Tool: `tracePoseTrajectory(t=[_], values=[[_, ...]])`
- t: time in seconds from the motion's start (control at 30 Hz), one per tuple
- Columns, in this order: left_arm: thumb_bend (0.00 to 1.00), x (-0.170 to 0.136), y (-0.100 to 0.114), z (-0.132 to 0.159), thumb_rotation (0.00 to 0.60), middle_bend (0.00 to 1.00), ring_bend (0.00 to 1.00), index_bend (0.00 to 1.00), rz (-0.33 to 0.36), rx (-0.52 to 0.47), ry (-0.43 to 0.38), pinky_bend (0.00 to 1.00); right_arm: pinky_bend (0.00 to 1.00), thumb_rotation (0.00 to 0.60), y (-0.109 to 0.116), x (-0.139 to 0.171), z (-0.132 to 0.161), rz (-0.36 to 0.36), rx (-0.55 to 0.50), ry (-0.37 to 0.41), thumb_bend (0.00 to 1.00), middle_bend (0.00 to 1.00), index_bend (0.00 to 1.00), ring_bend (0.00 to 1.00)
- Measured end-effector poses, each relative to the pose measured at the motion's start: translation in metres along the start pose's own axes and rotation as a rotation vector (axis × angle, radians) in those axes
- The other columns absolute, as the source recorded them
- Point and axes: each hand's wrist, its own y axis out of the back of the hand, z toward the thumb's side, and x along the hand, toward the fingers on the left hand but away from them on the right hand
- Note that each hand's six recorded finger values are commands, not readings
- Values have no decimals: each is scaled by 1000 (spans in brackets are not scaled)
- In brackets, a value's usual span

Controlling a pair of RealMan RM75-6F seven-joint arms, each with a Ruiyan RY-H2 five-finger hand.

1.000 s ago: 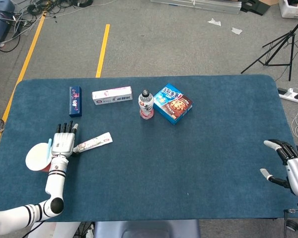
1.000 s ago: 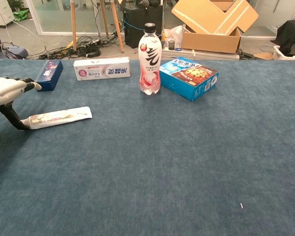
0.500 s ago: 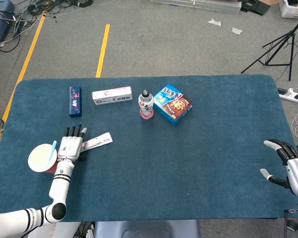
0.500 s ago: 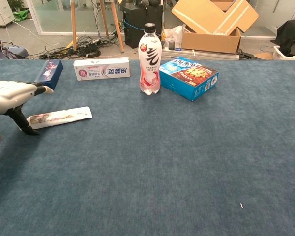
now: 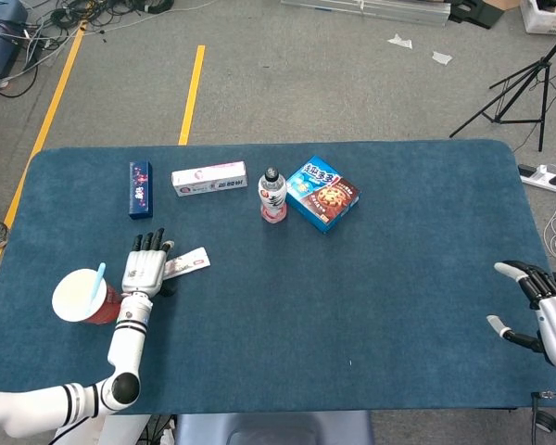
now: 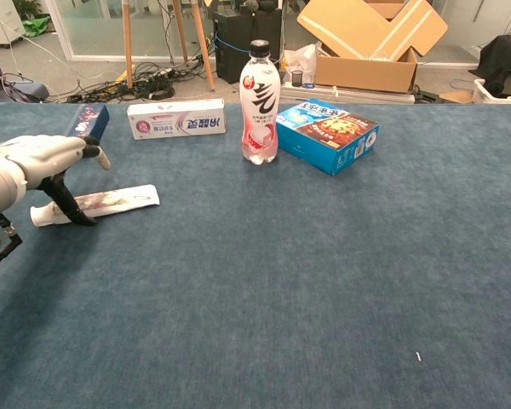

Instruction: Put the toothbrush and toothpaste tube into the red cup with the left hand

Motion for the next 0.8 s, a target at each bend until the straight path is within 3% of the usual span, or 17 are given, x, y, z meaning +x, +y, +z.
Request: tracePoseTrajectory(t=[0.57, 0.7, 0.8], values=[[75, 20, 0, 13, 600, 0, 0, 357, -34, -18, 72, 0, 595, 600, 1, 1, 0, 0, -5, 3, 123, 241, 257, 222], [192, 24, -2, 11, 600, 0, 0, 380, -35, -16, 84, 0, 595, 600, 1, 0, 0, 1, -5, 2, 123, 241, 257, 222], [217, 25, -3, 10, 600, 0, 0, 385, -39, -17, 88, 0, 595, 600, 1, 0, 0, 1, -5, 2, 123, 241, 257, 222]])
